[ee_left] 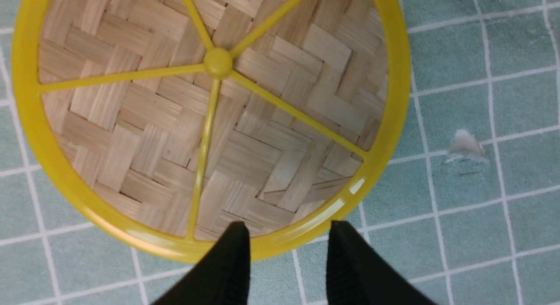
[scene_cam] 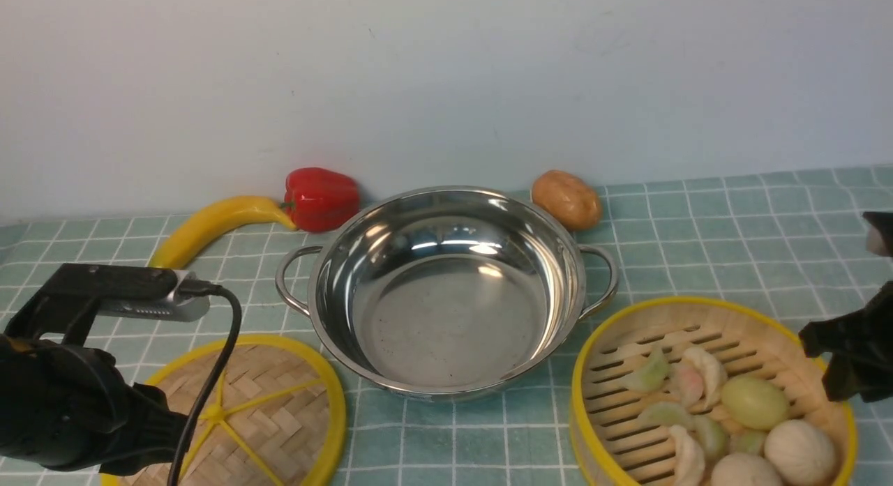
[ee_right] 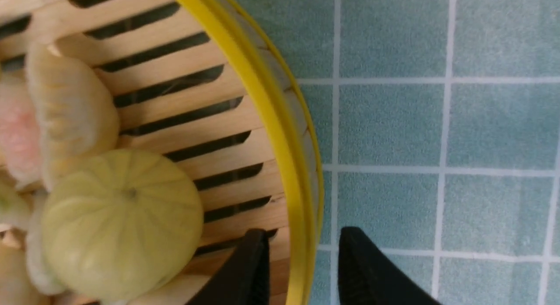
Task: Place the steamer in the pot on the blue tablecloth, and put the lid on the steamer.
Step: 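Reach for and grasp the rim of the bamboo steamer holding the buns with the right gripper, then place the bamboo steamer basket of food into the steel pot with the right gripper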
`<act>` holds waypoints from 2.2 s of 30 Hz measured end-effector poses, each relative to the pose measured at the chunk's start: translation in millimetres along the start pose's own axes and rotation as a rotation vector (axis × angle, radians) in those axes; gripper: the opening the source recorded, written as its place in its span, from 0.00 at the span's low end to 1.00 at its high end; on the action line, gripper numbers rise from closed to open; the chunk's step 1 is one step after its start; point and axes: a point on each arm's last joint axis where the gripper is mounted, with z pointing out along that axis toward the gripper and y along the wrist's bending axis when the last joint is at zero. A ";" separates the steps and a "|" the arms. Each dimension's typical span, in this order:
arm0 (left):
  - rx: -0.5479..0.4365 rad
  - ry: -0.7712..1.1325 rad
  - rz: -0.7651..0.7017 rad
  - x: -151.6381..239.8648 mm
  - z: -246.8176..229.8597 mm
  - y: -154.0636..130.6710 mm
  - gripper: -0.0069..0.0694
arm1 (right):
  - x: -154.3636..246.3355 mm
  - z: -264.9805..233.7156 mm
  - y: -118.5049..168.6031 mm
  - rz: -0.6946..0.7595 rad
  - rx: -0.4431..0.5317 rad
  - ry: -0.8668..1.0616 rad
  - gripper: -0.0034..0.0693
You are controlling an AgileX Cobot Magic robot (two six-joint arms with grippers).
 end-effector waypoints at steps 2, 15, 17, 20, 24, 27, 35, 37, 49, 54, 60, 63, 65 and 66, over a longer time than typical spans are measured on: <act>0.000 0.000 -0.002 0.0 0.0 0.0 0.41 | -1.9 10.3 -0.9 0.002 0.004 0.022 0.38; 0.000 0.000 -0.002 0.0 0.0 0.0 0.41 | -2.9 31.4 -2.9 -0.007 0.024 0.095 0.12; 0.000 0.000 -0.002 0.0 0.0 0.0 0.41 | -0.8 27.8 -3.3 -0.014 0.030 0.107 0.12; 0.000 0.000 -0.002 0.0 0.0 0.0 0.41 | 3.8 17.1 -3.1 -0.022 0.034 0.126 0.12; 0.000 0.000 -0.002 0.0 0.0 0.0 0.41 | 7.0 -13.4 0.1 -0.032 0.028 0.136 0.12; 0.000 0.000 -0.002 0.0 0.0 0.0 0.41 | 4.8 -35.1 2.9 -0.039 0.022 0.122 0.12; 0.000 0.000 -0.002 0.0 0.0 0.0 0.41 | -29.3 -104.2 37.4 -0.103 -0.028 -0.105 0.12; 0.000 0.001 -0.002 0.0 0.2 0.0 0.41 | -36.5 -116.7 52.1 -0.126 -0.048 -0.151 0.12; -0.010 0.004 0.006 0.3 0.2 1.0 0.41 | -111.1 -90.3 207.3 -0.306 -0.203 -0.247 0.12; -0.012 0.005 0.004 0.3 0.2 1.1 0.41 | -113.3 -37.7 232.9 -0.344 -0.182 -0.155 0.12; -0.012 0.005 -0.005 0.3 0.2 1.2 0.41 | -116.5 14.6 233.7 -0.341 -0.121 -0.062 0.12; -0.012 0.005 -0.012 0.3 0.2 1.2 0.41 | -118.9 26.2 233.6 -0.342 -0.105 -0.050 0.12; -0.012 0.005 -0.013 0.3 0.2 1.2 0.41 | -121.2 31.3 234.1 -0.345 -0.096 -0.051 0.12; -0.012 0.005 -0.013 0.3 0.2 1.2 0.41 | -121.6 33.2 234.0 -0.346 -0.092 -0.050 0.12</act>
